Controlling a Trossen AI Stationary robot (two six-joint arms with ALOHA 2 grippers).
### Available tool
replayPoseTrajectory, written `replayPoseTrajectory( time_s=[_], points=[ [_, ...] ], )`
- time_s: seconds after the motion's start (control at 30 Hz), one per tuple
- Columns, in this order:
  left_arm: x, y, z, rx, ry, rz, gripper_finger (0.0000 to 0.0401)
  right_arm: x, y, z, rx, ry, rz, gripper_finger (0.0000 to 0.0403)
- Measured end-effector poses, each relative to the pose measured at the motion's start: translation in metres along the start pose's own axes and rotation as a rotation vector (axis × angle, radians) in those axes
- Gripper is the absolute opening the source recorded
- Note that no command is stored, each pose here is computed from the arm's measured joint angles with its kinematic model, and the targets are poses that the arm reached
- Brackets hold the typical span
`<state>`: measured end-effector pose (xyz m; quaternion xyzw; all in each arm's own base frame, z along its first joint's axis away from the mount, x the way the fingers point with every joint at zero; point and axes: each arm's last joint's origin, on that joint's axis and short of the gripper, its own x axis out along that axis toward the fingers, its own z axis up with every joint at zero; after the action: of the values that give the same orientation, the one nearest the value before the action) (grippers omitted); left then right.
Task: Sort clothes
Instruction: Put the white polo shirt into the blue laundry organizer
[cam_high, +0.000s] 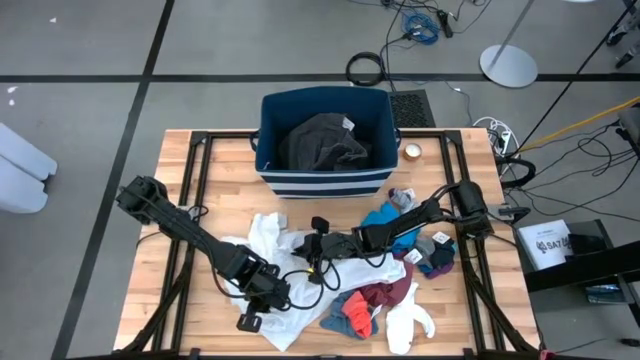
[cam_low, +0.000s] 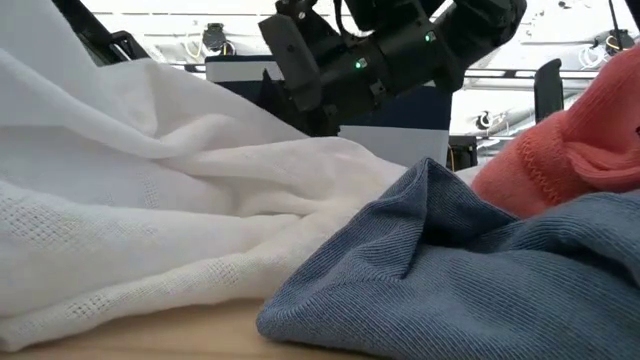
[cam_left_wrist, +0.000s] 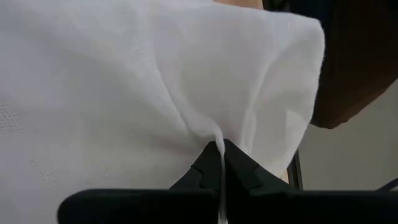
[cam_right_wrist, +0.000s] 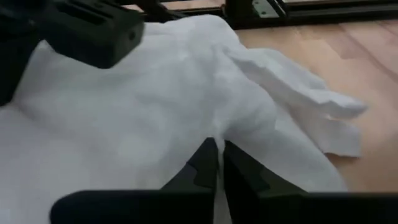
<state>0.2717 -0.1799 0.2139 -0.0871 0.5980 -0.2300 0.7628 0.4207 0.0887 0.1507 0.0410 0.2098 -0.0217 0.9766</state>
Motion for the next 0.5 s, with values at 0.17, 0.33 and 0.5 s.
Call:
replayPoseTrajectory(
  time_s=[0.17,0.33,0.5],
  points=[
    [0.0,0.0,0.0,0.0,-0.001,0.005,0.0001,-0.011,-0.004,0.009,-0.029,0.051,-0.019,0.0002],
    [0.0,0.003,0.001,-0.051,-0.048,0.099,0.0022,-0.036,-0.006,0.024,-0.083,0.136,-0.071,0.0001],
    [-0.006,0.001,0.008,-0.147,-0.084,0.091,0.0084,-0.07,-0.002,0.031,-0.12,0.279,-0.088,0.0001]
  ],
)
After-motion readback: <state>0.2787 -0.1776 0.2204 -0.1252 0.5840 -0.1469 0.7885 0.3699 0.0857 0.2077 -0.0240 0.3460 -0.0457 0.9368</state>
